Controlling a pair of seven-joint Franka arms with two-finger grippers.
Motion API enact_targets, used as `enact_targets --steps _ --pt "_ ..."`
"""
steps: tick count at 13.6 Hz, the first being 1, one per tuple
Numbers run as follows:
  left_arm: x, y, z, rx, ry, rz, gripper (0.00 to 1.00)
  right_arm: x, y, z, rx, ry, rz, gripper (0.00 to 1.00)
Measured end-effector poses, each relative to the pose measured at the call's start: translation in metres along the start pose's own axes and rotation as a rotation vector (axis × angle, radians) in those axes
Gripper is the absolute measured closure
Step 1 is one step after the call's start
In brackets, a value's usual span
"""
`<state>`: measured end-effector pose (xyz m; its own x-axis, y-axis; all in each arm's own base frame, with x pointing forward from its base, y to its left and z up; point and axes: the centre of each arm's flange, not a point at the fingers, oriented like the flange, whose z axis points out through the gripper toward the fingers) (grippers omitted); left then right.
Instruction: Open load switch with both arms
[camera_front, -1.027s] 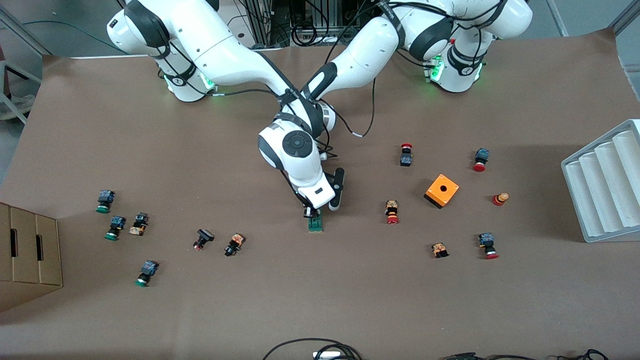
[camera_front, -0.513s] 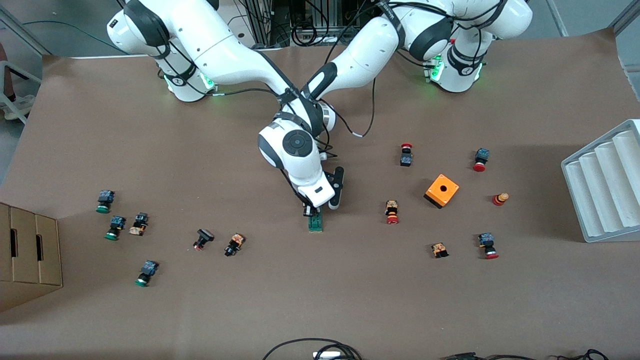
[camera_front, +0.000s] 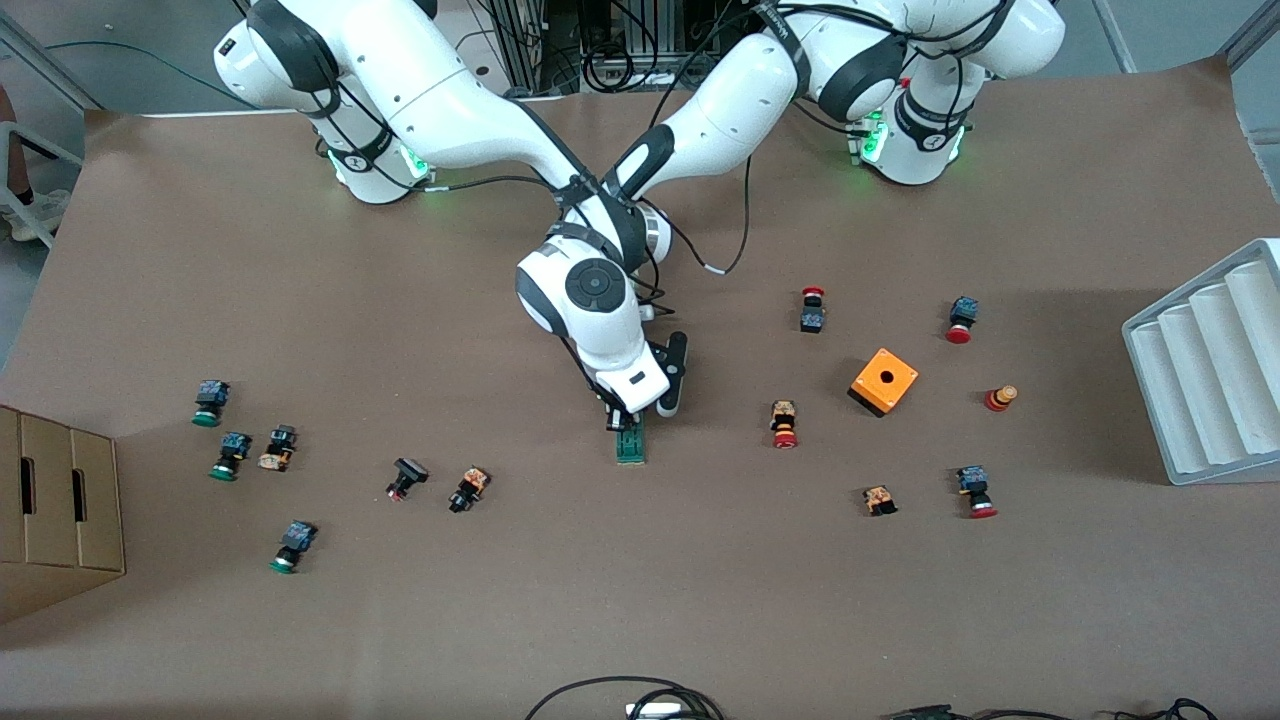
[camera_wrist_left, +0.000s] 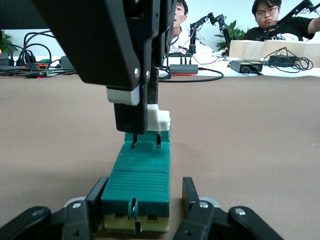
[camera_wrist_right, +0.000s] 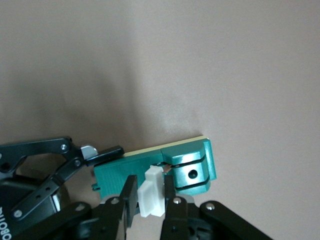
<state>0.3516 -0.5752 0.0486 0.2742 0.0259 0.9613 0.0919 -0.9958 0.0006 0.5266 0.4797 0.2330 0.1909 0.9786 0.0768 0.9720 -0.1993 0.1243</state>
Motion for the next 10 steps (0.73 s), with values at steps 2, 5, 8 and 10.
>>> enact_targets --steps 2,5,8,10 --pt "0.0 0.0 0.0 0.0 0.0 0.0 0.34 0.0 -0.0009 0.0006 0.001 -0.001 -0.001 0.72" --pt "0.0 0.0 0.0 0.0 0.0 0.0 0.34 -0.0004 -0.0018 0.0016 0.002 -0.002 -0.002 0.73" --pt "0.0 0.0 0.0 0.0 0.0 0.0 0.34 -0.001 -0.0027 0.002 -0.002 -0.001 -0.007 0.73" --pt "0.0 0.0 0.0 0.0 0.0 0.0 0.34 -0.0012 -0.0029 0.002 -0.003 -0.001 -0.008 0.73"
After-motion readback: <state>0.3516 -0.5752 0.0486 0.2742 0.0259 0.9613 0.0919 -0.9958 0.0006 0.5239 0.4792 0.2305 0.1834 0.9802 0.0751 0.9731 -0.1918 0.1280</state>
